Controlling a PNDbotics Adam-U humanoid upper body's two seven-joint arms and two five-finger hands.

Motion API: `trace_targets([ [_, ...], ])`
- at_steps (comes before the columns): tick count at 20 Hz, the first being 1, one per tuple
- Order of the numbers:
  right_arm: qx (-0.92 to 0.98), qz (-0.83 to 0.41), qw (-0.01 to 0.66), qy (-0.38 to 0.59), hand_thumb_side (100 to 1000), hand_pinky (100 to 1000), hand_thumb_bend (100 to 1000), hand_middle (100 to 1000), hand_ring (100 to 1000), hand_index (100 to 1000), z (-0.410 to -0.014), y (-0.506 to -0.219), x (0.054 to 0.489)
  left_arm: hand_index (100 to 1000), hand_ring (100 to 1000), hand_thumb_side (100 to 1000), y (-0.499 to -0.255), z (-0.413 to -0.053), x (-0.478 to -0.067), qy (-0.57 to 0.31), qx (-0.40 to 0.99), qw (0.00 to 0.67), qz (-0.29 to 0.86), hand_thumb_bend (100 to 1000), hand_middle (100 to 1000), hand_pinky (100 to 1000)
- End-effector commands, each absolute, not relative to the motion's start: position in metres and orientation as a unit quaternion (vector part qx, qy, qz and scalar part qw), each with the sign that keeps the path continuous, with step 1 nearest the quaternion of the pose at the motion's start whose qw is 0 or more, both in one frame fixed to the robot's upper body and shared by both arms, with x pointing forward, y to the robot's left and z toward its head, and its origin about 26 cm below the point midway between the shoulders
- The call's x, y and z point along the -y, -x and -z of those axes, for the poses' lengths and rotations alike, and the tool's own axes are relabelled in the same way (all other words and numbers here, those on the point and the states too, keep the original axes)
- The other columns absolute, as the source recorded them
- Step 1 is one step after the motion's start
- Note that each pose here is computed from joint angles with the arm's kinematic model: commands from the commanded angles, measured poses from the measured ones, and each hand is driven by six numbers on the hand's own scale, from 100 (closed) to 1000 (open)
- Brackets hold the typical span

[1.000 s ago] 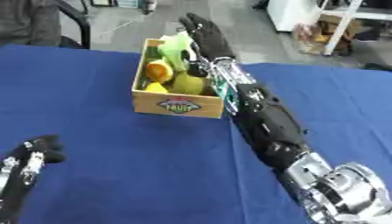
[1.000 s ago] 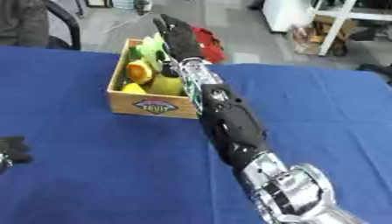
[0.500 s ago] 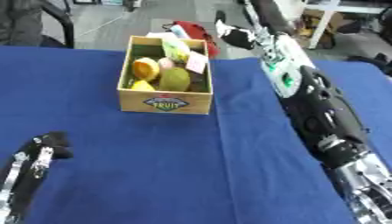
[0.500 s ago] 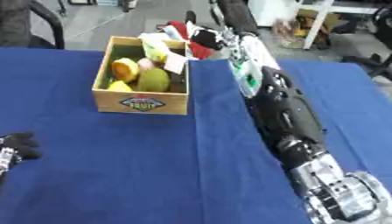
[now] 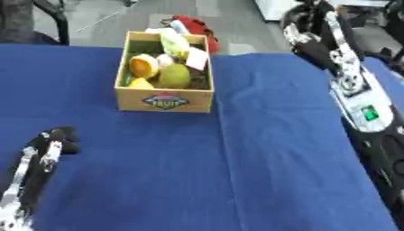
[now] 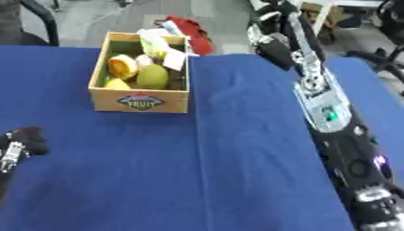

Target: Pick up objects on the table and place them in the box.

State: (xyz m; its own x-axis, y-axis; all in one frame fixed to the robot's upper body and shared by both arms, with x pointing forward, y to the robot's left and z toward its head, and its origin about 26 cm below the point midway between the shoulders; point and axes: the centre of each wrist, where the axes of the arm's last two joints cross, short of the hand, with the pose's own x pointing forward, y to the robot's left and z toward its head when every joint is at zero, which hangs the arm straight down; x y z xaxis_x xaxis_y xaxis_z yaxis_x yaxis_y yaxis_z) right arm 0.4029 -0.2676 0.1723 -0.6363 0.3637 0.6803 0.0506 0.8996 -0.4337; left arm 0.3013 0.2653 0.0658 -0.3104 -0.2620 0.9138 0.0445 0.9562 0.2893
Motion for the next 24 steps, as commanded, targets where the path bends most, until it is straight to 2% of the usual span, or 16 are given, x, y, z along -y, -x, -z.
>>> trace_targets([
  [1,0.899,-0.177,0.393,0.076,505,548,100,618,548,851,-0.173,-0.387,0.27,750,566,763,-0.301,-0.073,-0.271,-0.08,0.804,0.574,0.133,100,579,671],
  [5,0.893,-0.168,0.417,0.023,509,513,100,600,520,865,-0.138,-0.367,0.263,749,566,762,-0.301,-0.072,-0.27,-0.078,0.804,0.575,0.13,100,579,670],
  [11,0.878,-0.146,0.456,-0.025,524,541,100,593,528,854,-0.096,-0.347,0.255,750,566,761,-0.301,-0.071,-0.269,-0.077,0.804,0.575,0.13,100,579,671],
  [16,0.871,-0.13,0.474,-0.023,530,543,100,583,523,846,-0.082,-0.342,0.25,749,565,761,-0.301,-0.071,-0.268,-0.075,0.804,0.575,0.13,100,579,670],
  [24,0.867,-0.13,0.481,-0.018,525,543,100,573,519,841,-0.08,-0.341,0.241,749,565,760,-0.301,-0.072,-0.267,-0.075,0.805,0.575,0.13,100,579,670],
])
